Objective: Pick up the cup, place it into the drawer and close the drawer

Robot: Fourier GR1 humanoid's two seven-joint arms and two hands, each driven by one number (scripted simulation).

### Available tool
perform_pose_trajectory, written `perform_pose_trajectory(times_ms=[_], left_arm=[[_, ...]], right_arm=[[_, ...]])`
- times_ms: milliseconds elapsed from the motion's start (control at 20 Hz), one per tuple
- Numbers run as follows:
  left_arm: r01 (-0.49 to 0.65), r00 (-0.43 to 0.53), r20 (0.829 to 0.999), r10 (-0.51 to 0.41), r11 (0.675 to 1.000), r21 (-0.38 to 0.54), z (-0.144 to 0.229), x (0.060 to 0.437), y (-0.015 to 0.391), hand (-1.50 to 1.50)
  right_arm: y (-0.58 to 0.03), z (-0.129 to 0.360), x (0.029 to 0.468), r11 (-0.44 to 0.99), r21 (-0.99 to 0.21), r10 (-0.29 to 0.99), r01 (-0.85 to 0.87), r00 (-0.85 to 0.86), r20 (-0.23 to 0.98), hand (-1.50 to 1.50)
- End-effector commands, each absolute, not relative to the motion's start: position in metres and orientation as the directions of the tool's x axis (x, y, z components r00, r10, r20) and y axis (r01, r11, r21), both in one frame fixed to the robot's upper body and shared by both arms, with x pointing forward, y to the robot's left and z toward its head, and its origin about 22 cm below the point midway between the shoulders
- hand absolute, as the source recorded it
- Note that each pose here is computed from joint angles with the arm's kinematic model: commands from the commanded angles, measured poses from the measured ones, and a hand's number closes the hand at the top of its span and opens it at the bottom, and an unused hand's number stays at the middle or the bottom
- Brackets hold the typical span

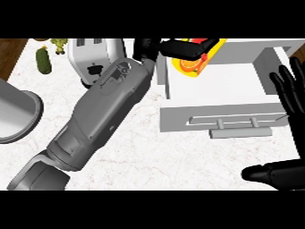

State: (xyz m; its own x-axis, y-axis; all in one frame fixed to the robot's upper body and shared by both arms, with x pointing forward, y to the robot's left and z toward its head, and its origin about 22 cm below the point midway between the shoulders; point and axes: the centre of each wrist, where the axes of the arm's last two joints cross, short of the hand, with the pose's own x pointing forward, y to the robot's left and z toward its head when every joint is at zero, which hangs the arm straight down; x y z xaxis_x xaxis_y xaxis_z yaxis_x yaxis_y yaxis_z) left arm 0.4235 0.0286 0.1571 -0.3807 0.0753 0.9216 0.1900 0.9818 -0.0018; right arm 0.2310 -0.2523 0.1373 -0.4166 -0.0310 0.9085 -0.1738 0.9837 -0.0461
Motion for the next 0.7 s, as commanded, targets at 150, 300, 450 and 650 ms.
perform_pose_trajectory(times_ms=[150,300,450,650], left_arm=[[0.217,-0.338,0.941,-0.003,0.973,0.081,0.133,0.424,0.021,1.50],[0.175,-0.362,0.930,-0.057,0.976,0.128,0.153,0.433,0.014,1.50],[0.192,-0.335,0.939,-0.074,0.971,0.145,0.170,0.431,0.002,1.50],[0.167,-0.340,0.927,-0.162,0.959,0.229,0.142,0.429,0.009,1.50]], right_arm=[[-0.261,0.118,0.237,0.985,-0.038,-0.035,-0.166,-0.415,0.909,-1.50],[-0.246,0.139,0.243,0.979,-0.047,-0.041,-0.197,-0.418,0.908,-1.50],[-0.237,0.134,0.230,0.979,-0.026,-0.064,-0.202,-0.429,0.901,-1.50],[-0.249,0.141,0.240,0.977,-0.035,-0.056,-0.209,-0.415,0.908,-1.50]])
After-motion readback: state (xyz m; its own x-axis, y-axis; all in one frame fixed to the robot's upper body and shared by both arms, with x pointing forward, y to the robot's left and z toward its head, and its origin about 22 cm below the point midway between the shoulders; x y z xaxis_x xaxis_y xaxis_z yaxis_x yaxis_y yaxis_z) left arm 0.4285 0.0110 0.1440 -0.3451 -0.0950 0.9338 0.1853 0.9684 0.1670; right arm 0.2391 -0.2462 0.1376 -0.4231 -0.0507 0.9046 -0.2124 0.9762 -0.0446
